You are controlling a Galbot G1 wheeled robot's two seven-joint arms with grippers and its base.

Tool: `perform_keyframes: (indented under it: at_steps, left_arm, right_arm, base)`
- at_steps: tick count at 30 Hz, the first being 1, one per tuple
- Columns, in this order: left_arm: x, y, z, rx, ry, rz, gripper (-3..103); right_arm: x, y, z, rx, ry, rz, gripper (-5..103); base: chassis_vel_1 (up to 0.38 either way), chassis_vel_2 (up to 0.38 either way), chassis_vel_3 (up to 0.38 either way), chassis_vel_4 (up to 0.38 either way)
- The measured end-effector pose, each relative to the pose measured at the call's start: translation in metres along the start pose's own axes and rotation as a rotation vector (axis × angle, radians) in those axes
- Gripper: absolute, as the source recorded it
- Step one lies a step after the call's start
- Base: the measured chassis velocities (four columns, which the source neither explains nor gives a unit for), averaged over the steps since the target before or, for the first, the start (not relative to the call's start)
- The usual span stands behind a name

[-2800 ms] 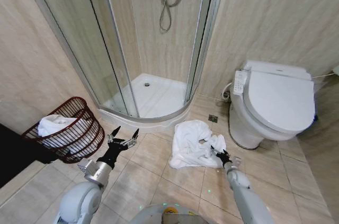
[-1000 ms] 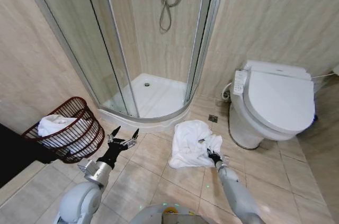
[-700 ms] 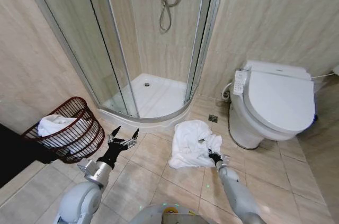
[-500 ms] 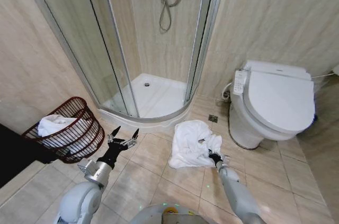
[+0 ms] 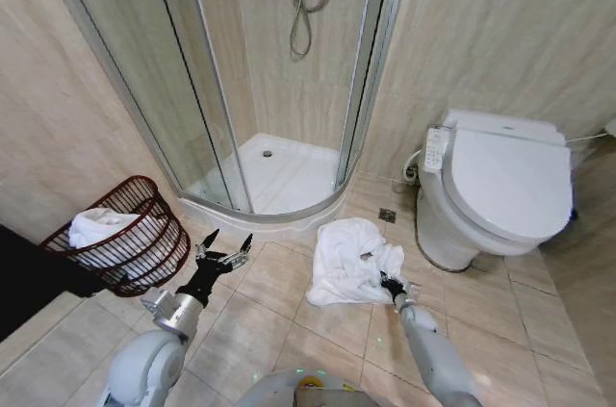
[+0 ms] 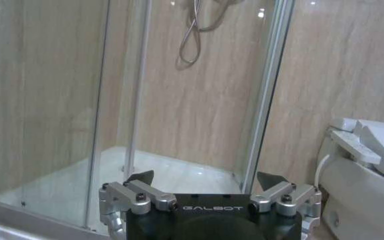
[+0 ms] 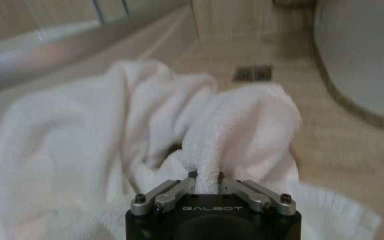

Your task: Discard the used towel into the hamper.

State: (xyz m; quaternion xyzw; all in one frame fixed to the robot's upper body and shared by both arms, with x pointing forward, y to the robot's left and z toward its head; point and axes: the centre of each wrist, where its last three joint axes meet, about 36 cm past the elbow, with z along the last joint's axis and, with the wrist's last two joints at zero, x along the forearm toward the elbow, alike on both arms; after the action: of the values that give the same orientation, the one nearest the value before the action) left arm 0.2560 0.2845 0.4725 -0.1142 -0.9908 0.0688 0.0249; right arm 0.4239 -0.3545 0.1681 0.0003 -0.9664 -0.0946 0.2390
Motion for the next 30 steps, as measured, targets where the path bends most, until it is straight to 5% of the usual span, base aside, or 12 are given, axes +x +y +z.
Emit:
perform_keyframes:
  at_steps: [9, 20, 26, 30]
  left_arm:
    - [0.000, 0.000, 0.000, 0.000, 0.000, 0.000, 100]
    - [0.000, 0.000, 0.000, 0.000, 0.000, 0.000, 100]
    - [0.000, 0.000, 0.000, 0.000, 0.000, 0.000, 100]
    - [0.000, 0.000, 0.000, 0.000, 0.000, 0.000, 100]
  right_arm:
    - [0.040, 0.019, -0.064, -0.110, -0.167, -0.060, 4]
    - [0.126, 0.021, -0.126, -0.163, -0.321, -0.114, 4]
    - [0.163, 0.026, -0.170, -0.151, -0.424, -0.143, 4]
    - [0.197, 0.028, -0.217, -0.030, -0.561, -0.161, 4]
  base:
    - [0.000, 0.000, 0.000, 0.000]
    - [0.000, 0.000, 0.000, 0.000]
    - [0.000, 0.000, 0.000, 0.000]
    - [0.000, 0.000, 0.000, 0.000]
